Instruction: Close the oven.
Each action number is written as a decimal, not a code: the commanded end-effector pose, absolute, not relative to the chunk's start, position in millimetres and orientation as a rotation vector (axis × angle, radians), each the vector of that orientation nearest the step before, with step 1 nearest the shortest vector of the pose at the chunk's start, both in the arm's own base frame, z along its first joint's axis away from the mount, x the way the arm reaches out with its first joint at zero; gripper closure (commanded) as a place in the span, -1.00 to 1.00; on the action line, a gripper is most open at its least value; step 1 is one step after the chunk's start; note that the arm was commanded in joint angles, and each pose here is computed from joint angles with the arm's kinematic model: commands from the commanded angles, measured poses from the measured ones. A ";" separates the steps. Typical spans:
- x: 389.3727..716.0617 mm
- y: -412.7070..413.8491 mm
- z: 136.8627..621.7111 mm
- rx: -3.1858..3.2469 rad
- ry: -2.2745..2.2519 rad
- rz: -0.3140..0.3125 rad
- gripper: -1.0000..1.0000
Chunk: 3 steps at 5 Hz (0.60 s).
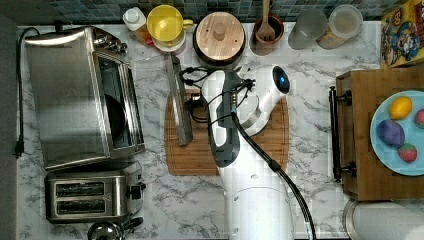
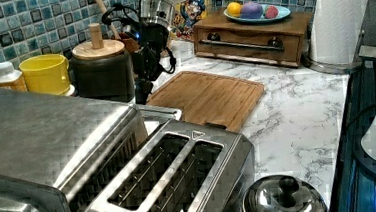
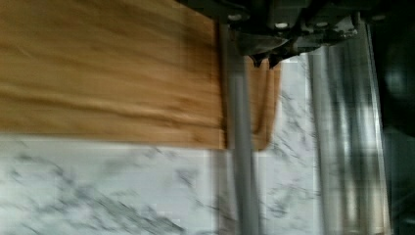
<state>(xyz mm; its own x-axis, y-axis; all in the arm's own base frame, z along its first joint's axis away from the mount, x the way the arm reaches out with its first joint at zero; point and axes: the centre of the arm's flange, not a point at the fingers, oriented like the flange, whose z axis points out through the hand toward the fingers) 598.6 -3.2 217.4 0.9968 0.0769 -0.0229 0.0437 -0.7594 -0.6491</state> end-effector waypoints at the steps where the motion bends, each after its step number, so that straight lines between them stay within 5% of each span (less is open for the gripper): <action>1: 629.3 68.5 247.5 -2.468 -0.426 -0.085 1.00; 3: 634.5 68.8 257.1 -2.400 -0.330 -0.083 1.00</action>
